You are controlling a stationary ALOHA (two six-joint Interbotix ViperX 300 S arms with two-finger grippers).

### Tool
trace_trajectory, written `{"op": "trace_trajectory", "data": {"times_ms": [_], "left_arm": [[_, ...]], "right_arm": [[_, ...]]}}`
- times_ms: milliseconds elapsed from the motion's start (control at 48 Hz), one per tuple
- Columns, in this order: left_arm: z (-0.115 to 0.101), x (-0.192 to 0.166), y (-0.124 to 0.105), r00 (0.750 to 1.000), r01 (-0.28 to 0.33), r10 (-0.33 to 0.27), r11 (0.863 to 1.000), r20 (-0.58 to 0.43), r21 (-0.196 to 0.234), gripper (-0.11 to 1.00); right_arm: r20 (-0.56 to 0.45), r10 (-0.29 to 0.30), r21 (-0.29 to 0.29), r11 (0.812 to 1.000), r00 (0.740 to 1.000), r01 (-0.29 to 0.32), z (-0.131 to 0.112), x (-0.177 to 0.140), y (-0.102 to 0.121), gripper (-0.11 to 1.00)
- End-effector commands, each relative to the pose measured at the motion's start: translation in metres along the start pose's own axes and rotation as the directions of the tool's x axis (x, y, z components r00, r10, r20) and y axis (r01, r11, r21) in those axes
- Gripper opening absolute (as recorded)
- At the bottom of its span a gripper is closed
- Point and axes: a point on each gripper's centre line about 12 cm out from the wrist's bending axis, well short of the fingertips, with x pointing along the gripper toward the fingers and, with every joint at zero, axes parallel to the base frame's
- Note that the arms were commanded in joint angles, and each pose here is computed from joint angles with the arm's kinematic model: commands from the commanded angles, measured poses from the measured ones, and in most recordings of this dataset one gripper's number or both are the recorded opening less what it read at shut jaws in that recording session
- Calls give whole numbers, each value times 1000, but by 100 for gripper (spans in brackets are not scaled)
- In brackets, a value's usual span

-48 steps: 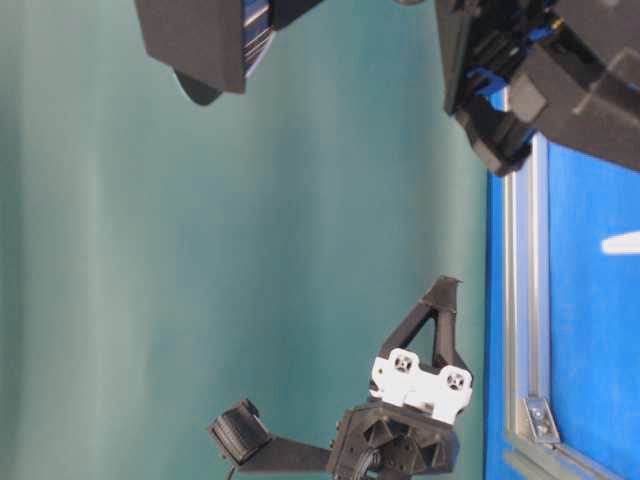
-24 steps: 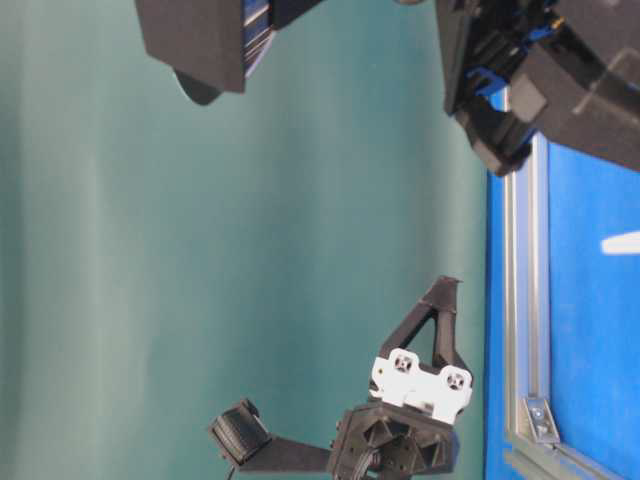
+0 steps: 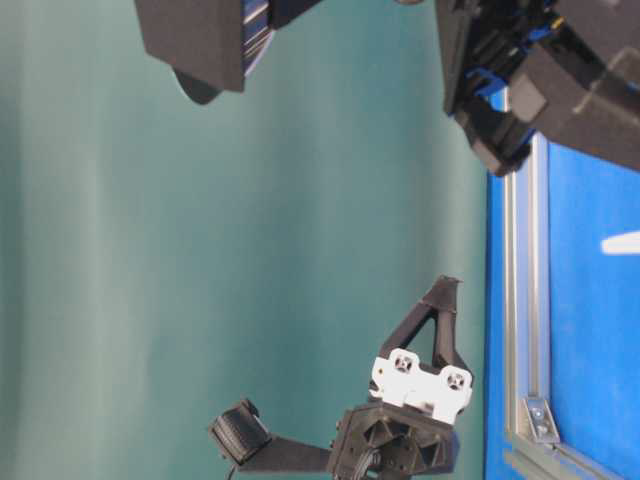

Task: Insert the wire through the string loop located in the center.
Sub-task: 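Lift the cable and carry it right toward the frame's near bar, then move the right gripper left, aligning the USB plug with the zip-tie loop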

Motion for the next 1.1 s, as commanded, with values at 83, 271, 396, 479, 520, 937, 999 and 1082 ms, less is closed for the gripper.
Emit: {"op": "trace_trajectory", "data": {"times_ms": [83, 271, 396, 479, 520, 937, 999, 1082], "left_arm": [[14, -2, 0, 999, 3, -3, 1000, 41, 1, 0], [14, -2, -1, 999, 5, -5, 1000, 43, 0, 0], [14, -2, -1, 999, 5, -5, 1000, 41, 0, 0], [14, -2, -1, 999, 5, -5, 1000, 41, 0, 0], [14, -2, -1, 999, 5, -5, 1000, 41, 2, 0], [14, -2, 0, 999, 3, -3, 1000, 43, 3, 0], [14, -2, -1, 999, 4, -5, 1000, 43, 5, 0], [15, -2, -1, 999, 3, -3, 1000, 44, 4, 0]], "right_arm": [[51, 9, -7, 1000, 999, -8, 18, -5, 3, -2], [50, 8, -7, 1000, 999, -8, 17, -5, 3, -2], [48, 8, -7, 1000, 999, -8, 16, -9, 3, -2], [44, 8, -5, 1000, 999, -8, 14, -14, 3, -2], [44, 8, -5, 1000, 999, -8, 13, -17, 3, -2], [14, 3, 6, 1000, 1000, -3, -12, -72, 4, -2], [8, 2, 7, 1000, 1000, -2, -16, -79, 4, -2], [6, 1, 9, 1000, 1000, -1, -20, -87, 4, -2]]}}
